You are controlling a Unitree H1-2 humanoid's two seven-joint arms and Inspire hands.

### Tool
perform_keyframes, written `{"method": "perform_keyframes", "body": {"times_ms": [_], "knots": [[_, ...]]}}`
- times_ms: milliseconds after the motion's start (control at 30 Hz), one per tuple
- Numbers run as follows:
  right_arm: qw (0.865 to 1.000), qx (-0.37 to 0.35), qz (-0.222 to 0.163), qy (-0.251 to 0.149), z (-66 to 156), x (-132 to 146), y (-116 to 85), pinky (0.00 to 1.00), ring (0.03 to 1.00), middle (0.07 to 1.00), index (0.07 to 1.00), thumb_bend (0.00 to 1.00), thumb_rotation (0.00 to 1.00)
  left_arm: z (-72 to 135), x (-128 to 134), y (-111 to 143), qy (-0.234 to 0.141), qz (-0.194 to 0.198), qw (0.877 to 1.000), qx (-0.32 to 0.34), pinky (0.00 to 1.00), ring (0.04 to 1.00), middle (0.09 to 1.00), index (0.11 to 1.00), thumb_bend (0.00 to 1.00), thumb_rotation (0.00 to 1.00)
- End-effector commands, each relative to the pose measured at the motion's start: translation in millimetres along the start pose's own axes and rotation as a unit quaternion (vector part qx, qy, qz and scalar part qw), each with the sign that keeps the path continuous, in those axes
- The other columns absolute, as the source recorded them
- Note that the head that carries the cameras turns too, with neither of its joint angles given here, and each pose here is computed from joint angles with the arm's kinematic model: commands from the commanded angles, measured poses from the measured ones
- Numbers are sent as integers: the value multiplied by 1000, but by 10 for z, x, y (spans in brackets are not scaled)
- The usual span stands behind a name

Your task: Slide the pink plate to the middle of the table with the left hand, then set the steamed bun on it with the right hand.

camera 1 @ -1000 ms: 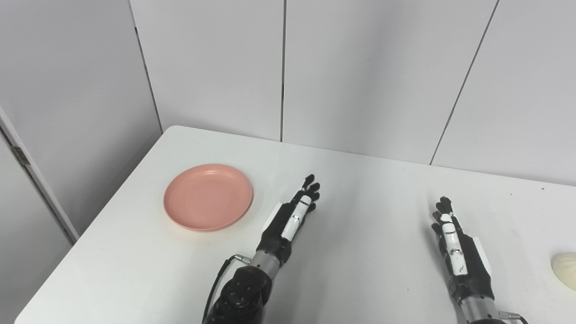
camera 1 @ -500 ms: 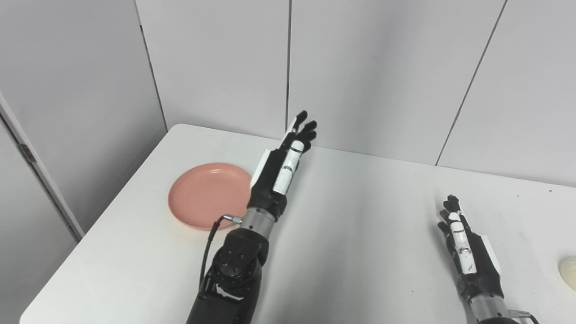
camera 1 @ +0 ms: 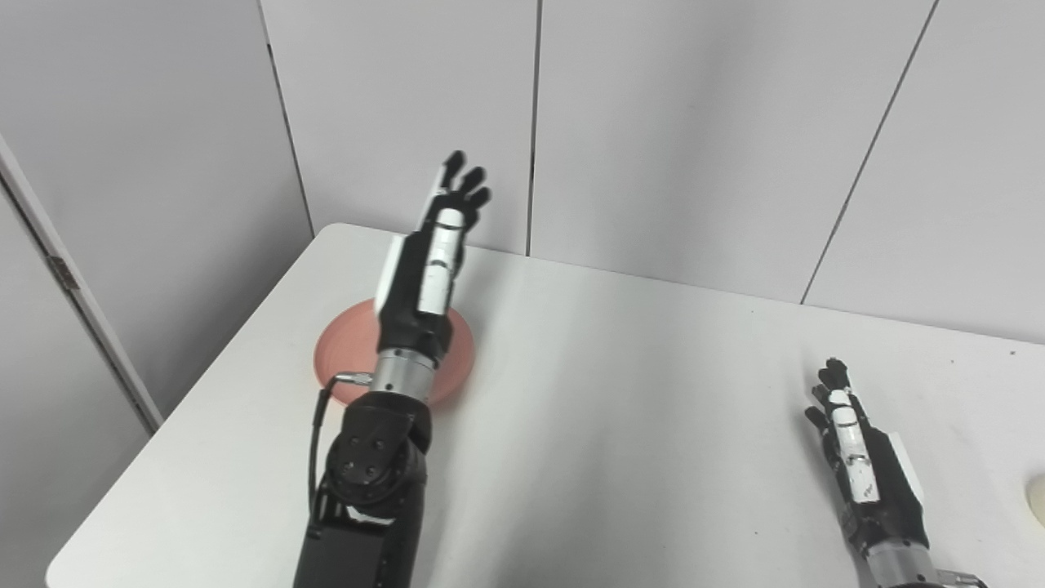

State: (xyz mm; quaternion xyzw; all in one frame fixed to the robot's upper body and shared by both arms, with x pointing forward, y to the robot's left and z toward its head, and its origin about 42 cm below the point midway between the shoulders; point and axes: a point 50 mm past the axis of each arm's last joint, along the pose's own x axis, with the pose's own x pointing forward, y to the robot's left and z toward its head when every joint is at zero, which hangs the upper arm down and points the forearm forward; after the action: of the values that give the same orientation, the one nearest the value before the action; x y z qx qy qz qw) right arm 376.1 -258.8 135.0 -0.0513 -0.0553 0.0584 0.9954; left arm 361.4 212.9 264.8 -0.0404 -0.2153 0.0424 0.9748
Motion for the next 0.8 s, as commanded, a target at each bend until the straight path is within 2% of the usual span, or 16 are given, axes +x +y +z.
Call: {"method": "perform_keyframes", "body": {"times_ms": [0, 233, 400, 767], "knots": [[1000, -4, -12, 21, -61, -89, -94, 1000, 1000, 1000, 1000, 146, 1000, 215, 116, 67, -47, 11, 999, -7, 957, 922, 937, 950, 450, 1000], [1000, -8, -10, 16, -64, -87, -97, 1000, 1000, 1000, 1000, 135, 1000, 228, 154, 373, -58, 48, 997, -1, 984, 929, 945, 960, 465, 1000], [1000, -4, -11, 16, -61, -92, -82, 1000, 1000, 1000, 1000, 127, 1000, 211, 175, 656, -63, 78, 995, -10, 958, 932, 948, 955, 474, 1000], [1000, -6, -9, 15, -27, -105, -59, 1000, 1000, 1000, 1000, 125, 1000, 55, 211, 1144, -55, 132, 989, -28, 940, 924, 935, 946, 473, 1000]]}}
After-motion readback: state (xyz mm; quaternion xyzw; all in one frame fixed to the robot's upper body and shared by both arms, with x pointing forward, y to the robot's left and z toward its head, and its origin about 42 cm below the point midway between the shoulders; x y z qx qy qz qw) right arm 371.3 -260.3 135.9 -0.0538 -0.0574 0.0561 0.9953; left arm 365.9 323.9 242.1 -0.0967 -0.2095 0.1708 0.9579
